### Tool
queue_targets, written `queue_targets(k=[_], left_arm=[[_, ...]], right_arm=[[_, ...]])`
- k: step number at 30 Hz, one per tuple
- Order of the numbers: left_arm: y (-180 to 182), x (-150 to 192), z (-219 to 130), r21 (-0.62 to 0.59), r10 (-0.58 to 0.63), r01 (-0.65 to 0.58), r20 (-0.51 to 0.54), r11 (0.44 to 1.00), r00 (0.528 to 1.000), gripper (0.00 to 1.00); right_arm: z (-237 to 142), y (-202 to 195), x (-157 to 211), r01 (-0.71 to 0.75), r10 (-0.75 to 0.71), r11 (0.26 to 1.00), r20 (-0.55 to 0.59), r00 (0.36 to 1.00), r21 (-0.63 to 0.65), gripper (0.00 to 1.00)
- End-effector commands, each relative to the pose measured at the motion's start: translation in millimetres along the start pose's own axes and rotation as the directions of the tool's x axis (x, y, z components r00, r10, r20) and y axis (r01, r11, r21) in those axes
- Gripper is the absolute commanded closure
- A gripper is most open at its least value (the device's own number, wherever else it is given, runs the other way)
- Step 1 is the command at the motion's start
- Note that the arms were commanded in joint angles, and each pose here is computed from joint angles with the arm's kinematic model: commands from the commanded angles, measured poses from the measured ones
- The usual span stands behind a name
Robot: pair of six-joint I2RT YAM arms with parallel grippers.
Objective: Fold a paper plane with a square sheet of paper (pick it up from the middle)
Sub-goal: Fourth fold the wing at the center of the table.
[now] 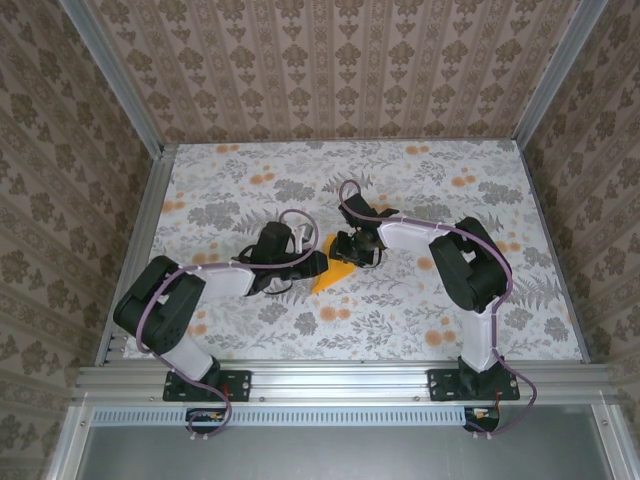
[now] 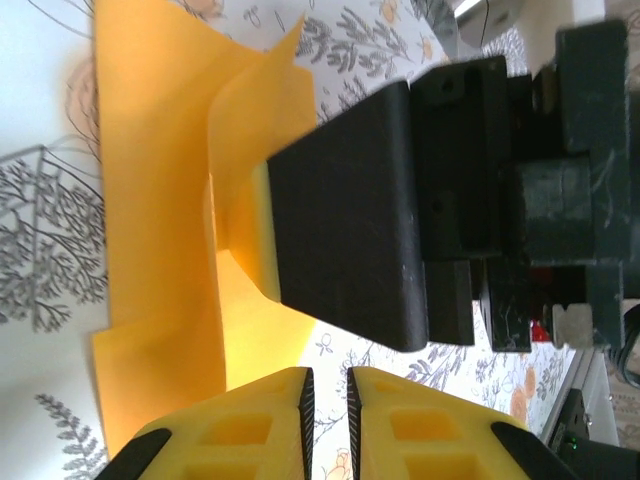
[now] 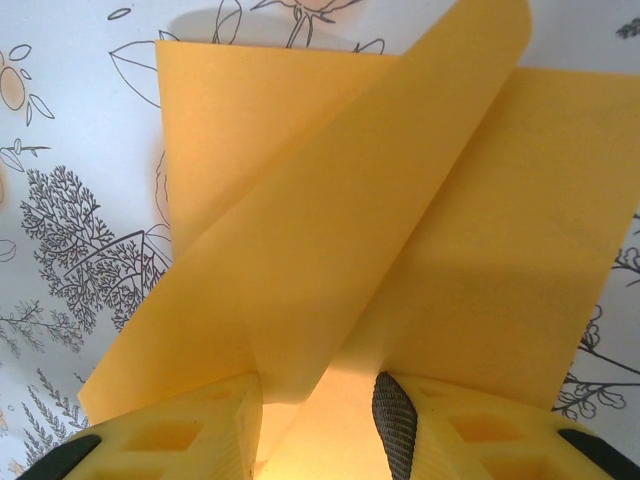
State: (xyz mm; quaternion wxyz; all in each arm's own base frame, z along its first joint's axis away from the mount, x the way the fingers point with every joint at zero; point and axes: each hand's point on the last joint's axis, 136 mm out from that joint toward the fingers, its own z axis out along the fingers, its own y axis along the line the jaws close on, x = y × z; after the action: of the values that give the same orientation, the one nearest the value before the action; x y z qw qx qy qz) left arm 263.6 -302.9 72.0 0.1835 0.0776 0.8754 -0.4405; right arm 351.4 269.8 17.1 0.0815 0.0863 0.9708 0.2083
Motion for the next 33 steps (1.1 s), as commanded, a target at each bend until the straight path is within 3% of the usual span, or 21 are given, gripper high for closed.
queue_targets(k=[1,10,33], left_arm=[[3,6,7,-0.013,0.010,-0.011,-0.038,1.000,0.999,0.82],[30,14,14,-0.102,-0.042,0.035,-0.068,0.994,0.997,0.85],[42,10,13,-0.133,-0.062,0.055,-0.044,0.990,0.997,0.89]], right_arm=[[21,-67,28,-0.056,0.077,0.968,-0.080,0.994,0.245,0.60],[21,-70,29,-0.059,0.083,0.963,-0.080,0.993,0.263,0.59],[21,-81,32,-0.063,0.094,0.947,-0.084,0.992,0.315,0.61]])
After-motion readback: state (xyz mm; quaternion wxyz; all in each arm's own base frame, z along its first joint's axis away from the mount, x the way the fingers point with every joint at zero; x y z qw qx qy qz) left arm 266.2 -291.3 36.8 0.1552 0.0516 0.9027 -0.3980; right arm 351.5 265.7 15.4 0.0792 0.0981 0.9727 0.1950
